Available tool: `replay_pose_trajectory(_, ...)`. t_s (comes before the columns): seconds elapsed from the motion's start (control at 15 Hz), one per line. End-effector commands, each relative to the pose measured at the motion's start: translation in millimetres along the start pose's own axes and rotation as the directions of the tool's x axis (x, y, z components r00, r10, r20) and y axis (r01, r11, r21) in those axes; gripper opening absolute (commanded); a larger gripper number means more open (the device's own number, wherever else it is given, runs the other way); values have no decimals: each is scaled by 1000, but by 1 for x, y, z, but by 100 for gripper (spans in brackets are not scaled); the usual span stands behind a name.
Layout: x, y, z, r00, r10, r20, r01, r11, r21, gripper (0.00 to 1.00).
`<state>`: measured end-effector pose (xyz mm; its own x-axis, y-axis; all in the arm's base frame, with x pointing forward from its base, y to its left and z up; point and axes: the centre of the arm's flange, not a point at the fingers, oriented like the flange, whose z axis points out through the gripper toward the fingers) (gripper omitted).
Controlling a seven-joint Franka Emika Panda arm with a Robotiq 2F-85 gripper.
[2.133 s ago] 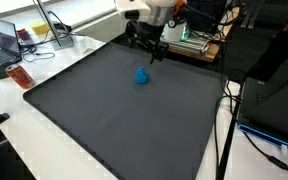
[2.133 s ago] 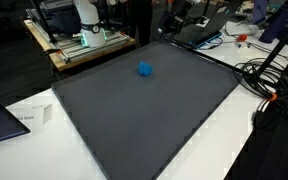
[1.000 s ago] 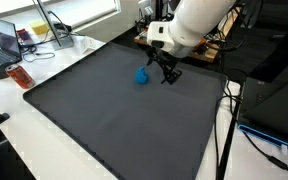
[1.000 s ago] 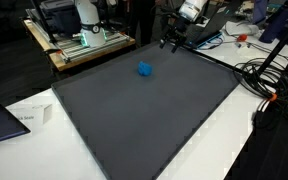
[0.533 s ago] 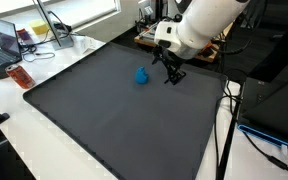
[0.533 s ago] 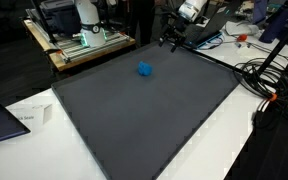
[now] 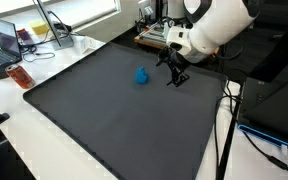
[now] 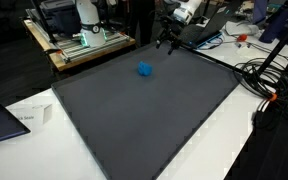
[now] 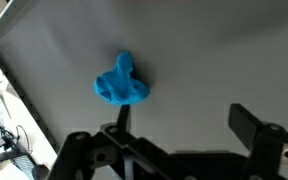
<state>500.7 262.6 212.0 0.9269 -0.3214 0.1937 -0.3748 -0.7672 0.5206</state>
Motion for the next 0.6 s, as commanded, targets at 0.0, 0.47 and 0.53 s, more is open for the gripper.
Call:
replay_pose_trajectory(0.0, -25, 10, 8, 995, 41, -93, -39, 999, 24, 100)
replay_pose_trajectory(0.47, -51, 16, 31, 975, 81, -205, -72, 996, 49, 100)
replay_pose_trajectory(0.53, -55, 19, 35, 973, 85, -214, -76, 996, 50, 100)
